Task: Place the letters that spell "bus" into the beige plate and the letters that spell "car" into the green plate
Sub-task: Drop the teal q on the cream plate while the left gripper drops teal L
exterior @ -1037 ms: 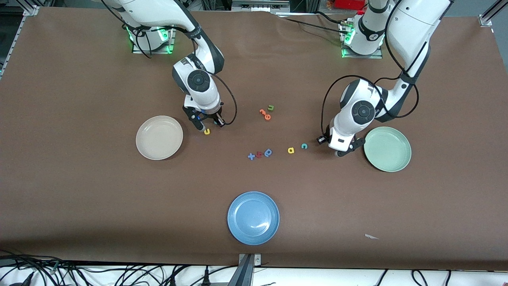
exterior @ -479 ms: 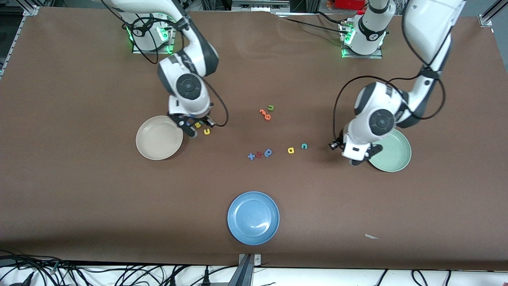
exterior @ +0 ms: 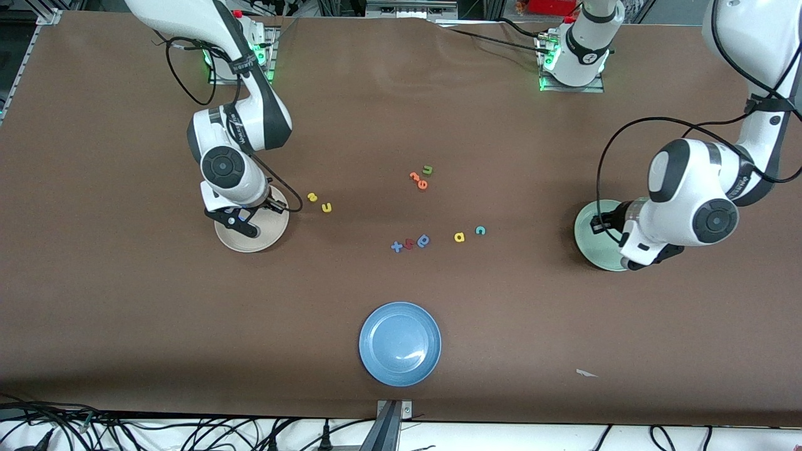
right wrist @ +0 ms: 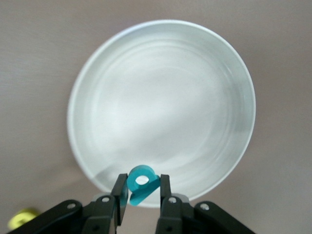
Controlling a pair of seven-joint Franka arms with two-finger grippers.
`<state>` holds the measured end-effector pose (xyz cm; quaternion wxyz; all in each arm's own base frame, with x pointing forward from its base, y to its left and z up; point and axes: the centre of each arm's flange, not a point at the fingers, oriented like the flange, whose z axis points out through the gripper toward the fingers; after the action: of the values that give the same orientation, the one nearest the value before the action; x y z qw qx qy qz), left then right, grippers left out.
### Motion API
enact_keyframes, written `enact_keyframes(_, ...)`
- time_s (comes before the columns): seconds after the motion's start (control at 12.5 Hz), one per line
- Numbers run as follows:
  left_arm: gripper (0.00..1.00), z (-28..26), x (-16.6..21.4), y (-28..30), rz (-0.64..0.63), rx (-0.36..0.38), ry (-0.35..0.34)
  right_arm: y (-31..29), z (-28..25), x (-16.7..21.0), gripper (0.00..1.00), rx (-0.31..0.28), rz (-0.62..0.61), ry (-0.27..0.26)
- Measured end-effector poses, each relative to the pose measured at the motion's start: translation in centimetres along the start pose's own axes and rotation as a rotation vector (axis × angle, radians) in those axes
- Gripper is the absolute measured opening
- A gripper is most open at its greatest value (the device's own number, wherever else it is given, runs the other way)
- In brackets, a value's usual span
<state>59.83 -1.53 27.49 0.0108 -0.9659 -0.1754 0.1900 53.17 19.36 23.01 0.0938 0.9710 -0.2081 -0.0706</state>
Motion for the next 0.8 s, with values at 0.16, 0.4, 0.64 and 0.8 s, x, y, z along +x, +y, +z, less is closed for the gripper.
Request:
enact_keyframes(0.16,0.18,2.1,1.6,-2.1,0.026,-0.001,-0.009,1.3,3.8,0.7,0.3,0.005,-0.026,0.013)
enact_keyframes(0.4,0.18,5.6,3.6,-2.3,0.044,-0.012,0.004,2.5,5.2,1.6,0.35,0.028,-0.009,-0.01)
enact_keyframes(0.64,0.31,7.7,4.2,-1.9,0.05,-0.017,-0.006,1.5,4.1,0.7,0.65,0.035,-0.011,-0.052)
enact_keyframes(0.8,0.53,6.3,4.1,-1.6,0.044,-0.019,0.011,-0.9,0.7,-0.5,0.88,0.042,0.006,-0.078)
